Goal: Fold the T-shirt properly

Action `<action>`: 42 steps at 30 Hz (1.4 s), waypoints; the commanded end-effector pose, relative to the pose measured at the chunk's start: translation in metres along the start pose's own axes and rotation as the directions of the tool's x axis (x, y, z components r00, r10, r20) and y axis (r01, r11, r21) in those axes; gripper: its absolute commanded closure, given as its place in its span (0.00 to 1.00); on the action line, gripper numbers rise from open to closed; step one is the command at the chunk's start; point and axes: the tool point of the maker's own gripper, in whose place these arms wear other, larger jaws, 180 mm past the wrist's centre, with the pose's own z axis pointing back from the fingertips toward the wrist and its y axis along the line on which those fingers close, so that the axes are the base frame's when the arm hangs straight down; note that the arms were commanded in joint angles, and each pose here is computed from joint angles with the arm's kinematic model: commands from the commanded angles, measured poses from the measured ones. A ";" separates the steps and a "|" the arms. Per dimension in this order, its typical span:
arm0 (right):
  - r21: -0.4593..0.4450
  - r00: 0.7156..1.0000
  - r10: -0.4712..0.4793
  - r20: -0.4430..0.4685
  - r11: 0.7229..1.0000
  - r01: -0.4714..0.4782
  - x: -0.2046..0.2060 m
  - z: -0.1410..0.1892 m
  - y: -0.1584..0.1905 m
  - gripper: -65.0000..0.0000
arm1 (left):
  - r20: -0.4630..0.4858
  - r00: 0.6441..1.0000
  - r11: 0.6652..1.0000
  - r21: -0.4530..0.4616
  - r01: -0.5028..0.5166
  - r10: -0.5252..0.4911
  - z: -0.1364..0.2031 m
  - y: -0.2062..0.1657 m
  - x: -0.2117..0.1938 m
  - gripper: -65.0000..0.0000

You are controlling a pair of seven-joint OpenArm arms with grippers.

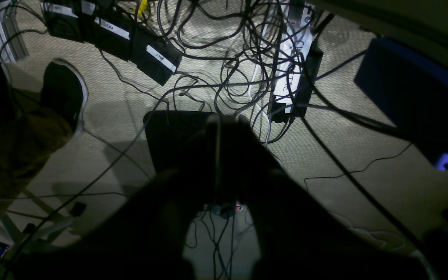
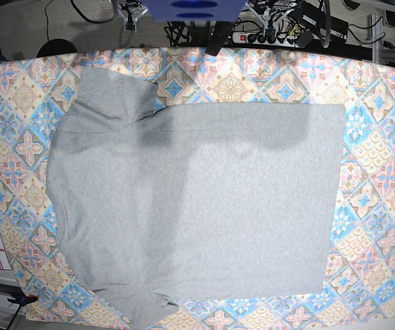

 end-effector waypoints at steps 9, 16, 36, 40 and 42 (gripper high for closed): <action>-0.004 1.000 0.004 -0.005 1.000 -0.004 -0.005 0.001 -0.003 1.00 | -0.005 1.000 1.000 0.009 0.006 -0.006 0.001 0.003 -0.005 1.00; -0.010 1.000 0.000 -0.008 1.000 -0.001 -0.006 0.001 -0.006 1.00 | -0.008 1.000 1.000 0.024 0.008 -0.008 0.001 0.013 -0.006 1.00; -0.152 0.997 0.075 0.007 0.986 -0.073 -0.067 0.036 -0.105 1.00 | 0.056 0.996 0.994 0.094 0.058 -0.063 0.037 0.067 -0.062 1.00; -0.159 0.994 0.099 0.046 0.983 -0.090 -0.070 0.048 -0.110 1.00 | 0.105 0.991 0.992 0.099 0.074 -0.084 0.051 0.071 -0.061 1.00; -0.183 0.992 0.097 0.081 0.980 -0.081 -0.063 0.056 -0.122 1.00 | 0.147 0.984 0.991 0.101 0.084 -0.099 0.061 0.073 -0.054 1.00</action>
